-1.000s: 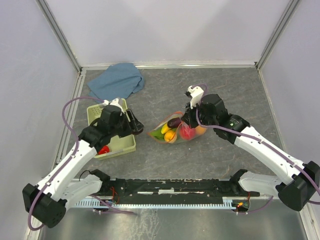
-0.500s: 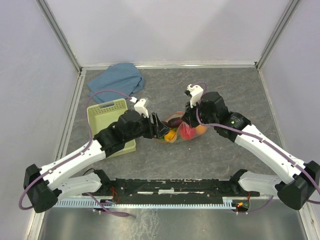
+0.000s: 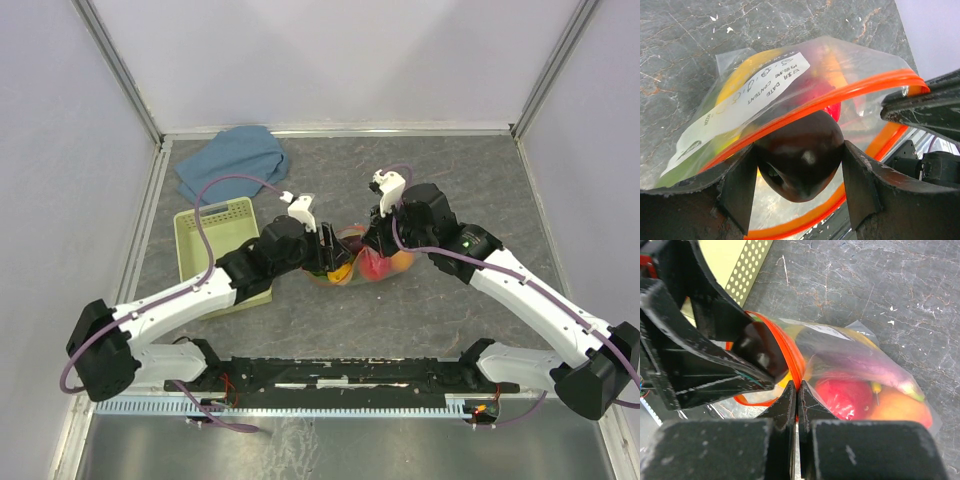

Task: Place the food in the zip-top bag and seal the zipper
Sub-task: Place the fake fruit in the zipper food storage bag.

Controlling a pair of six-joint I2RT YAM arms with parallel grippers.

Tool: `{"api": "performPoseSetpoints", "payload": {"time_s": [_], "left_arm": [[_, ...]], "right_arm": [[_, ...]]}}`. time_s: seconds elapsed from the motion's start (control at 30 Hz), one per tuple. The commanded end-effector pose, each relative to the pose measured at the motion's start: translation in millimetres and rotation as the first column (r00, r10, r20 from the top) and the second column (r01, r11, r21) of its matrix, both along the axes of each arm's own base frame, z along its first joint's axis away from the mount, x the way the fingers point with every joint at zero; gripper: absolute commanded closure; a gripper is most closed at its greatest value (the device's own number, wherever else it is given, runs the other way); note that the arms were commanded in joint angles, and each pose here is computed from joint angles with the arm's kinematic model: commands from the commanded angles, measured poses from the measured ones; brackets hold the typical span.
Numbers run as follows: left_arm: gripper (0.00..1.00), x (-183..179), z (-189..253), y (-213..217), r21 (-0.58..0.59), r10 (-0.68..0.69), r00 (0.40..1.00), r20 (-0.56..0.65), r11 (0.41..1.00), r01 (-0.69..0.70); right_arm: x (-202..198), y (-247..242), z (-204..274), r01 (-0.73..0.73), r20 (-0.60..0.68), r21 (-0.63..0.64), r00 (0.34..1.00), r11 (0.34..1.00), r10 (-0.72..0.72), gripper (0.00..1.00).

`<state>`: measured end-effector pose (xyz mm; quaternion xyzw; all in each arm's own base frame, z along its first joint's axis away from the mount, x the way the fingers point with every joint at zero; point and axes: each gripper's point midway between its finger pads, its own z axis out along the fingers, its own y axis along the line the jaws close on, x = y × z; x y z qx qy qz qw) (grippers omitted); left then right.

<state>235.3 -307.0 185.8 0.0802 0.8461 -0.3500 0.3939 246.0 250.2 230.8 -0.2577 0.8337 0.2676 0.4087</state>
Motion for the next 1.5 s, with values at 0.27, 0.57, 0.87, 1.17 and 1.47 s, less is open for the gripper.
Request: {"api": "performPoseSetpoints", "payload": {"time_s": [0.27, 0.57, 0.87, 1.17, 1.47], "left_arm": [[0.49, 20.6, 28.9, -51.9, -0.088, -0.056, 0.991, 0.121, 0.994, 0.067], [0.39, 22.2, 15.8, -83.3, -0.134, -0.082, 0.989, 0.12, 0.986, 0.098], [0.15, 26.9, 17.8, -73.6, -0.11, -0.037, 0.991, 0.128, 0.993, 0.051], [0.1, 15.0, 30.3, -52.7, -0.081, -0.024, 0.993, 0.114, 0.996, 0.033], [0.09, 1.1, 40.1, -21.3, -0.021, 0.012, 0.998, 0.069, 1.0, -0.011]], "right_arm": [[0.7, 14.1, 46.3, -0.048, 0.085, 0.112, 0.996, 0.993, 0.038, 0.98], [0.0, 12.5, 48.3, -0.042, 0.087, 0.115, 0.996, 0.992, 0.032, 0.98], [2.0, 2.4, 44.9, 0.001, 0.101, 0.09, 0.995, 0.996, -0.011, 0.98], [6.3, -1.2, 40.6, 0.024, 0.108, 0.071, 0.994, 0.997, -0.031, 0.98], [10.1, -2.9, 37.9, 0.045, 0.115, 0.069, 0.992, 0.997, -0.053, 0.98]]}}
